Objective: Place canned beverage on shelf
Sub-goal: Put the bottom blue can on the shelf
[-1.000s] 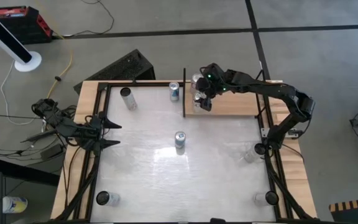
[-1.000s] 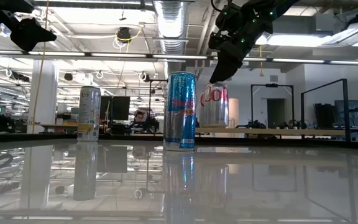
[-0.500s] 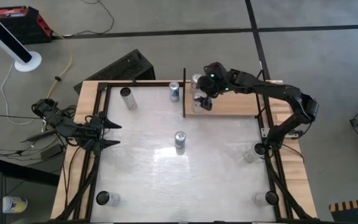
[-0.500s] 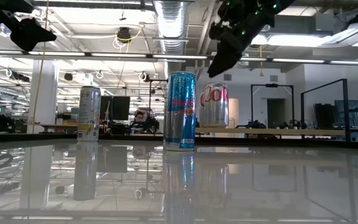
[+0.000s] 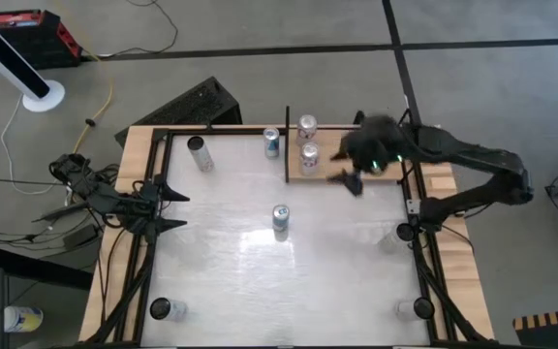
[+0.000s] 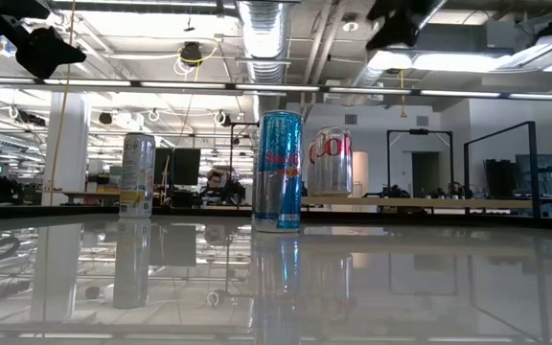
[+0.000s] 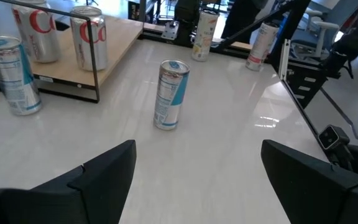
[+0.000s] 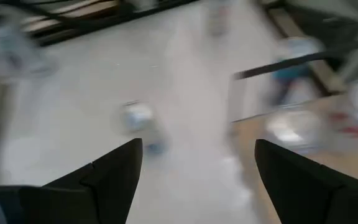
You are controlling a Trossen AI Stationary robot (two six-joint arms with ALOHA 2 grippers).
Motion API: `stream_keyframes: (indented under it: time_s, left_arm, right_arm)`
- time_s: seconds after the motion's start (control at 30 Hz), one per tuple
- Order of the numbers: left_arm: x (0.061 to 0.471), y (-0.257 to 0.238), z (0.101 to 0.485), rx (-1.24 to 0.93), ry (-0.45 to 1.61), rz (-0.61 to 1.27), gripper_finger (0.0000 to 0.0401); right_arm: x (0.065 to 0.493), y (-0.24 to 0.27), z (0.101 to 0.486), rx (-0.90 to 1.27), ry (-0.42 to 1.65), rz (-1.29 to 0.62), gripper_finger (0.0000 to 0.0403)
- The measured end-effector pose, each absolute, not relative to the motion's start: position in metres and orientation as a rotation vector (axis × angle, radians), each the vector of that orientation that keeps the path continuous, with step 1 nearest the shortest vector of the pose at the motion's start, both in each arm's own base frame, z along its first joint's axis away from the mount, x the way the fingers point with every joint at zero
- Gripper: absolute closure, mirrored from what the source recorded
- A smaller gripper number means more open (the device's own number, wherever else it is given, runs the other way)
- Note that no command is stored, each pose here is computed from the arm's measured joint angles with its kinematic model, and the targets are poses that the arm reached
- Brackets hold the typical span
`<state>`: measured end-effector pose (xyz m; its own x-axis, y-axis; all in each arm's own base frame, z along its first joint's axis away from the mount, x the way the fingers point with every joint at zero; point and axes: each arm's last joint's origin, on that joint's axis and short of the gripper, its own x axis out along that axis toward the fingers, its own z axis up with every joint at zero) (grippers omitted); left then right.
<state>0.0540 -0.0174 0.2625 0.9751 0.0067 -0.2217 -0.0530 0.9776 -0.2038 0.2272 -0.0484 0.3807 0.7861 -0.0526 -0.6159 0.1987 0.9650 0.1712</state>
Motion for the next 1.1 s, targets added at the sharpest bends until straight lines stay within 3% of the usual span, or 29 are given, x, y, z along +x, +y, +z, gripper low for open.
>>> stream_keyframes:
  time_s: [0.23, 0.6, 1.1]
  left_arm:
    - [0.054, -0.017, 0.263, -0.216, 0.221, 0.035, 0.0071]
    - [0.054, -0.017, 0.263, -0.209, 0.218, 0.048, 0.0071]
    - [0.056, -0.018, 0.260, -0.209, 0.218, 0.057, 0.0071]
  right_arm:
    - [0.227, 0.053, 0.374, 0.199, 0.673, -0.060, 0.0070]
    - [0.240, 0.184, 0.331, 0.129, 0.612, -0.009, 0.0070]
    - [0.276, 0.220, 0.285, 0.018, 0.627, -0.031, 0.0070]
